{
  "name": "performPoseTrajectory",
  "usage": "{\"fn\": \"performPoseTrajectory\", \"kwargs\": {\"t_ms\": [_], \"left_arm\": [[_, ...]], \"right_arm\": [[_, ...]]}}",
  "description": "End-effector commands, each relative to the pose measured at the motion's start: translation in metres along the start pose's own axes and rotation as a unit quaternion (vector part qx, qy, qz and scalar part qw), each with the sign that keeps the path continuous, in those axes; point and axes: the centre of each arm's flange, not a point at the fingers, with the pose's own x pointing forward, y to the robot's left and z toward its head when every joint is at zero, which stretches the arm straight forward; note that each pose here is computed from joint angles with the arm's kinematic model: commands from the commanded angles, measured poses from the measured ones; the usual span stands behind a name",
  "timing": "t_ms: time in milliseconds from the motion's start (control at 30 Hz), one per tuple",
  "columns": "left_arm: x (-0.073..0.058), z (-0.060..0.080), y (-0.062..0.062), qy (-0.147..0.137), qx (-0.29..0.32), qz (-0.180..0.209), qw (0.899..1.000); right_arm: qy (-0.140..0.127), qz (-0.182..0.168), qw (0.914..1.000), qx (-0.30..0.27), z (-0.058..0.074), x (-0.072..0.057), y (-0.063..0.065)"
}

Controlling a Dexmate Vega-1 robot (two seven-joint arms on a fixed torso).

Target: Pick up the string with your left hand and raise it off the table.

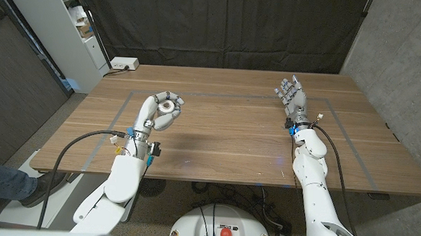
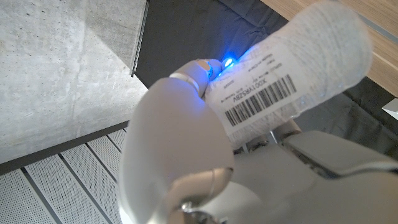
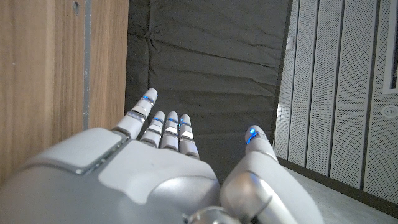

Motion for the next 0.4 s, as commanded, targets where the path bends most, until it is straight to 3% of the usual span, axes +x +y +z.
{"fn": "performPoseTrajectory", "kwargs": {"t_ms": [33, 400], "left_arm": [[0.0052, -0.0034, -0.0056, 0.001, -0.005, -0.007, 1.000], [0.0043, -0.0029, -0.0065, 0.000, -0.007, -0.006, 1.000]], "right_arm": [[-0.001, -0.005, 1.0000, -0.001, 0.0002, -0.0016, -0.0020], [-0.002, -0.008, 1.0000, -0.001, 0.0017, -0.0049, -0.0054]]}}
